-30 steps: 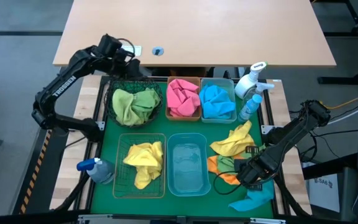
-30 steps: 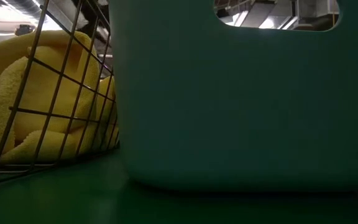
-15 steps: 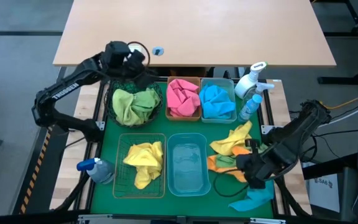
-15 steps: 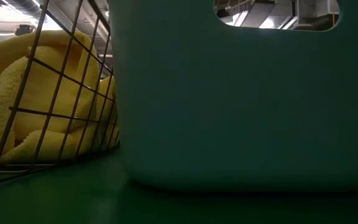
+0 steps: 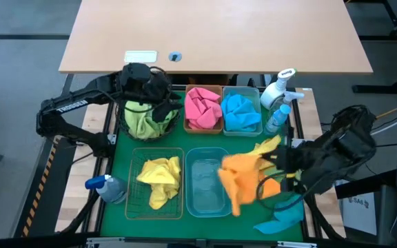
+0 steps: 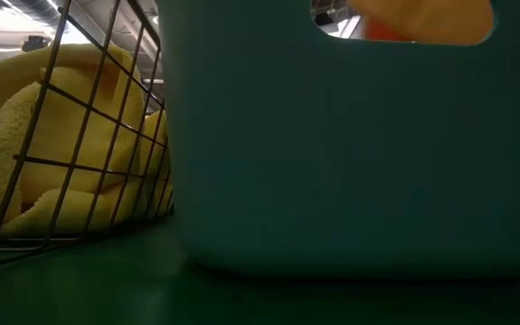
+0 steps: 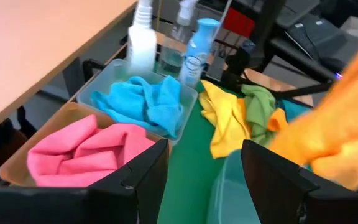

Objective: Sort microfiber towel by color & place in baskets
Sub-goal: Put the orange towel into the blue bin

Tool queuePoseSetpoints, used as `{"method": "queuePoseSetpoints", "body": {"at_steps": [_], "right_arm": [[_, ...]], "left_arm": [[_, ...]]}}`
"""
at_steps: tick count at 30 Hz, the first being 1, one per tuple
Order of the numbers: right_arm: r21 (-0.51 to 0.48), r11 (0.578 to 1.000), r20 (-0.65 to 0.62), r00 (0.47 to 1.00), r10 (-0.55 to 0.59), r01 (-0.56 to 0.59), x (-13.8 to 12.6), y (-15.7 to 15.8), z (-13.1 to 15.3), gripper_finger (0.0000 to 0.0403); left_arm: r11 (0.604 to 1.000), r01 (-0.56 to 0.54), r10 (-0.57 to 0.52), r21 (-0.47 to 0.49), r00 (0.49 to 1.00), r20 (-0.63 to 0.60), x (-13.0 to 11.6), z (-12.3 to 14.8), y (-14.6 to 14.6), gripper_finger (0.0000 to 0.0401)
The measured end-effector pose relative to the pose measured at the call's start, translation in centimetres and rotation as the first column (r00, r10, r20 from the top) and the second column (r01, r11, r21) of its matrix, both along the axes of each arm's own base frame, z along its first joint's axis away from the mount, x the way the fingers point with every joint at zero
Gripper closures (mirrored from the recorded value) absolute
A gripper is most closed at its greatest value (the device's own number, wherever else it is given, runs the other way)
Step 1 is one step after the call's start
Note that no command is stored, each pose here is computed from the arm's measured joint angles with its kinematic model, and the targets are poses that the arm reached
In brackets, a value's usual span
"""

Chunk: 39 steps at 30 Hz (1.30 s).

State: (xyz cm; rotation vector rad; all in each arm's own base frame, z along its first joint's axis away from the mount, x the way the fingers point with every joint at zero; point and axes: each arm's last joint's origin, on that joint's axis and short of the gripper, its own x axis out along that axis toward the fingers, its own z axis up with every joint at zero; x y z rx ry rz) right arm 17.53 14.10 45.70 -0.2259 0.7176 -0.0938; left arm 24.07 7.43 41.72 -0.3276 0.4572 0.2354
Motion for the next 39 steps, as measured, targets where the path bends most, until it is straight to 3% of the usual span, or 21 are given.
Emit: {"method": "queuePoseSetpoints", "body": {"at_steps": [7, 14, 18, 23, 29, 39], "right_arm": [[-0.059, 0.998, 0.117, 0.993, 0.007, -0.001, -0.9, -1.1, 2.9, 0.0398], [-0.161, 0.982, 0.231, 0.971, -0.064, 0.103, -1.2, -1.9, 4.1, 0.0398], [-0.139, 0.985, 0.290, 0.955, -0.056, 0.099, -0.6, -1.4, 4.8, 0.0398], [-0.108, 0.994, 0.368, 0.929, 0.020, 0.022, 0.6, -0.1, 5.8, 0.0398], [-0.149, 0.984, 0.429, 0.890, 0.153, -0.097, 2.4, 1.9, 6.5, 0.0398], [-0.209, 0.942, 0.305, 0.897, 0.319, -0.263, 7.0, 3.5, 3.9, 0.0398]], "left_arm": [[0.999, 0.041, -0.041, 0.026, 0.999, -0.008, 0.6, 0.0, -2.1, 0.0206], [0.996, 0.081, -0.080, 0.032, 0.997, -0.010, 0.8, 0.0, -3.3, 0.0206], [0.995, 0.099, -0.099, 0.032, 0.995, -0.010, 0.9, 0.0, -3.7, 0.0206], [0.994, 0.106, -0.106, 0.032, 0.994, -0.010, 0.9, 0.0, -3.9, 0.0206], [0.994, 0.107, -0.106, 0.032, 0.994, -0.008, 0.9, 0.0, -3.9, 0.0206], [0.994, 0.107, -0.107, 0.033, 0.994, -0.005, 0.9, 0.0, -3.9, 0.0206]]}}
